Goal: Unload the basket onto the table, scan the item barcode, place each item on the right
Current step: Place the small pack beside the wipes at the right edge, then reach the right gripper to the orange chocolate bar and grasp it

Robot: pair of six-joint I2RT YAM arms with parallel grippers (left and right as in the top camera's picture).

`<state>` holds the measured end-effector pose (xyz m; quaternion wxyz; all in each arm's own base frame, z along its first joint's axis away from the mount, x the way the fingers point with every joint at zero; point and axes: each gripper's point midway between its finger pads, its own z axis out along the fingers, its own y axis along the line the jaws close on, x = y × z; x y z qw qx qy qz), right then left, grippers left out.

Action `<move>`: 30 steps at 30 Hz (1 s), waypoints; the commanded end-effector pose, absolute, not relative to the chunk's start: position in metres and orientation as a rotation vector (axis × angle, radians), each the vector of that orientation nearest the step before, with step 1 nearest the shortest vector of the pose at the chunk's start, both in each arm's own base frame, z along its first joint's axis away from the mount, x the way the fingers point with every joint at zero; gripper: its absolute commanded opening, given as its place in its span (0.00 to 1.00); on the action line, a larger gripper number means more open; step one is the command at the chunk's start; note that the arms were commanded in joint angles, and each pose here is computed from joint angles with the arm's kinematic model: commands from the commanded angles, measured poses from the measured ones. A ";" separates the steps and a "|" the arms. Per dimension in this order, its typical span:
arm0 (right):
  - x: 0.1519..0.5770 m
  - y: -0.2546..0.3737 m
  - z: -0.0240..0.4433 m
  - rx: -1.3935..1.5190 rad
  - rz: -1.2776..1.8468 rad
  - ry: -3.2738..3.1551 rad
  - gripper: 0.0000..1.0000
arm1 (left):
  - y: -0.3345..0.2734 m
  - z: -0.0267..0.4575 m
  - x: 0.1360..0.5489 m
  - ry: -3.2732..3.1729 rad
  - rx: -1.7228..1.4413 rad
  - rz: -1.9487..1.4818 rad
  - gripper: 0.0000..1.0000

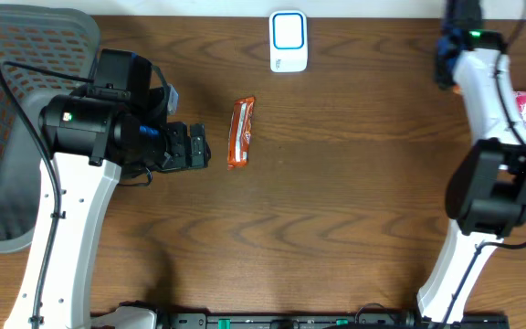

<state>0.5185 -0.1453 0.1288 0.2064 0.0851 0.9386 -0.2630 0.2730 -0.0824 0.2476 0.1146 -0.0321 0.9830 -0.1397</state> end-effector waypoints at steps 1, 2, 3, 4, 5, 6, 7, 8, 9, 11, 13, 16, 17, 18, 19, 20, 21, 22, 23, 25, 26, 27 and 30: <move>0.509 -0.147 0.102 0.233 -0.562 2.703 0.01 | -0.082 0.245 0.272 2.893 -0.100 -0.400 0.98; 0.505 -0.151 0.098 0.245 -0.553 2.715 0.01 | -0.082 0.245 0.272 2.893 -0.100 -0.400 0.98; 0.501 -0.156 0.093 0.258 -0.556 2.725 0.04 | -0.082 0.245 0.272 2.893 -0.100 -0.400 0.98; 0.498 -0.160 0.090 0.268 -0.560 2.733 0.14 | -0.082 0.245 0.272 2.893 -0.100 -0.400 0.98; 0.495 -0.164 0.087 0.280 -0.567 2.740 0.36 | -0.082 0.245 0.272 2.893 -0.100 -0.400 0.98; 0.491 -0.169 0.086 0.296 -0.569 2.746 0.53 | -0.082 0.245 0.272 2.893 -0.100 -0.400 0.98; 0.491 -0.171 0.087 0.316 -0.567 2.742 0.55 | -0.082 0.245 0.272 2.893 -0.101 -0.400 0.98; 0.491 -0.172 0.090 0.338 -0.563 2.732 0.56 | -0.082 0.245 0.272 2.893 -0.100 -0.400 0.98; 0.491 -0.171 0.093 0.349 -0.559 2.724 0.57 | -0.082 0.245 0.272 2.893 -0.101 -0.400 0.97; 0.493 -0.163 0.109 0.342 -0.543 2.694 0.59 | -0.082 0.245 0.272 2.893 -0.100 -0.400 0.98; 0.498 -0.147 0.138 0.332 -0.488 2.631 0.64 | -0.082 0.245 0.272 2.893 -0.101 -0.400 0.98; 0.502 -0.115 0.172 0.297 -0.321 2.568 0.72 | -0.082 0.245 0.272 2.893 -0.100 -0.400 0.98; 0.502 -0.097 0.184 0.256 -0.223 2.554 0.72 | -0.082 0.245 0.272 2.892 -0.100 -0.400 0.98; 0.501 -0.079 0.194 0.216 -0.127 2.542 0.73 | -0.082 0.245 0.272 2.893 -0.100 -0.400 0.98; 0.499 -0.056 0.207 0.162 0.003 2.526 0.73 | -0.082 0.245 0.272 2.893 -0.100 -0.401 0.98; 0.497 -0.030 0.219 0.098 0.148 2.506 0.83 | -0.082 0.245 0.272 2.893 -0.100 -0.400 0.98; 0.492 -0.003 0.232 0.031 0.291 2.481 0.88 | -0.082 0.245 0.272 2.893 -0.100 -0.400 0.98; 0.488 0.018 0.240 -0.024 0.406 2.461 0.92 | -0.082 0.245 0.272 2.893 -0.100 -0.400 0.98; 0.483 0.043 0.250 -0.090 0.536 2.435 0.93 | -0.082 0.245 0.272 2.893 -0.100 -0.400 0.98; 0.472 0.084 0.263 -0.201 0.738 2.394 0.93 | -0.082 0.245 0.272 2.893 -0.100 -0.400 0.98; 0.465 0.104 0.267 -0.254 0.822 2.382 0.93 | -0.082 0.245 0.272 2.893 -0.100 -0.400 0.98; 0.459 0.121 0.267 -0.297 0.875 2.382 0.93 | -0.082 0.245 0.272 2.893 -0.100 -0.400 0.98; 0.446 0.159 0.253 -0.389 0.895 2.427 0.99 | -0.082 0.245 0.272 2.893 -0.100 -0.400 0.98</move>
